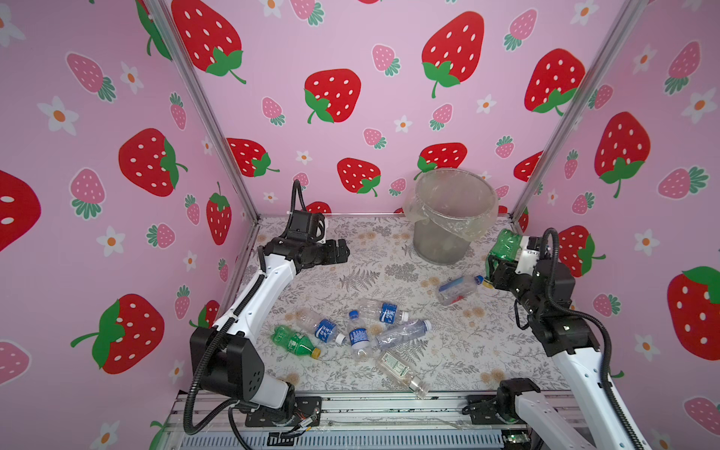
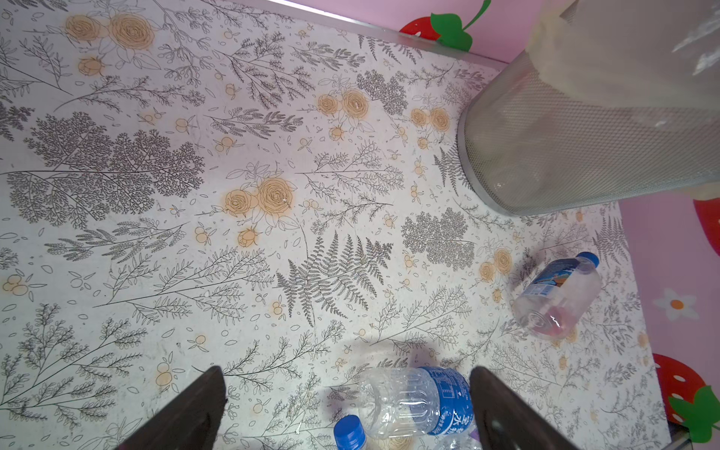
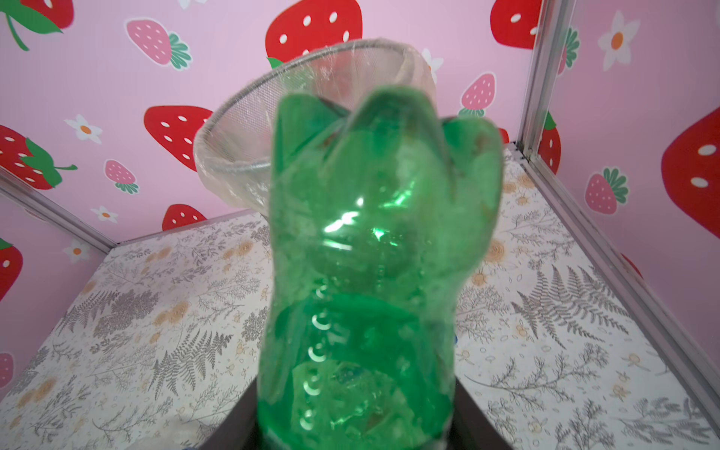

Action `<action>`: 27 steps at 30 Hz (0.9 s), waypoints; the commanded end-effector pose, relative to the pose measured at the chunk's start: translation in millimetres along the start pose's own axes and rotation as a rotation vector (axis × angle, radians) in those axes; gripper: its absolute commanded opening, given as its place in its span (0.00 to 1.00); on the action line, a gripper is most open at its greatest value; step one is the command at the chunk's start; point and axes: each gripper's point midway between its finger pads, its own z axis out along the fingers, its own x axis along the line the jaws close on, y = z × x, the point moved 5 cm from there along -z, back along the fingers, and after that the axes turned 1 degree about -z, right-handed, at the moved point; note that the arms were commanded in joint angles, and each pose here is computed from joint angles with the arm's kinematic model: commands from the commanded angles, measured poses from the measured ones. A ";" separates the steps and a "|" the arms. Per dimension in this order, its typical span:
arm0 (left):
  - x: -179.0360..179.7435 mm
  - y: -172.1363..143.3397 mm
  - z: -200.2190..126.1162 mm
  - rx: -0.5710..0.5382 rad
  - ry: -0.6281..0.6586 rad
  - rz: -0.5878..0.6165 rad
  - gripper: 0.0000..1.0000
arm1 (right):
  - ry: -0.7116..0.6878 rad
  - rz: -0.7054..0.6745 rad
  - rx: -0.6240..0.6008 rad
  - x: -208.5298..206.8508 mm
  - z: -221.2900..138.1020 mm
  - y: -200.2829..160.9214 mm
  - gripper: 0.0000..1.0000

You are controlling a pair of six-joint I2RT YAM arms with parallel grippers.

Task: Throw the plastic bottles in the bin
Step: Throw the plastic bottle into the trash bin.

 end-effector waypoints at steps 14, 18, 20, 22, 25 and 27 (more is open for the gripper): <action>-4.0 9.9 -8.2 -0.030 0.006 0.013 0.99 | 0.062 -0.003 -0.159 16.3 22.5 42.4 0.52; -3.2 9.5 -4.0 -0.015 0.005 0.010 0.99 | 0.065 0.015 -0.177 23.6 41.8 66.6 0.52; -3.4 9.1 -2.8 -0.010 0.003 0.011 0.99 | 0.056 0.030 -0.183 27.0 56.9 83.1 0.52; -2.7 9.1 -2.6 -0.009 0.005 0.009 0.99 | 0.039 0.043 -0.168 31.3 84.0 103.1 0.52; -1.4 9.9 -3.6 -0.014 0.010 0.009 0.99 | 0.035 0.053 -0.099 42.7 133.4 135.7 0.62; -1.4 9.7 -3.7 -0.013 0.008 0.008 0.99 | 0.062 0.050 -0.018 54.3 167.5 152.6 0.98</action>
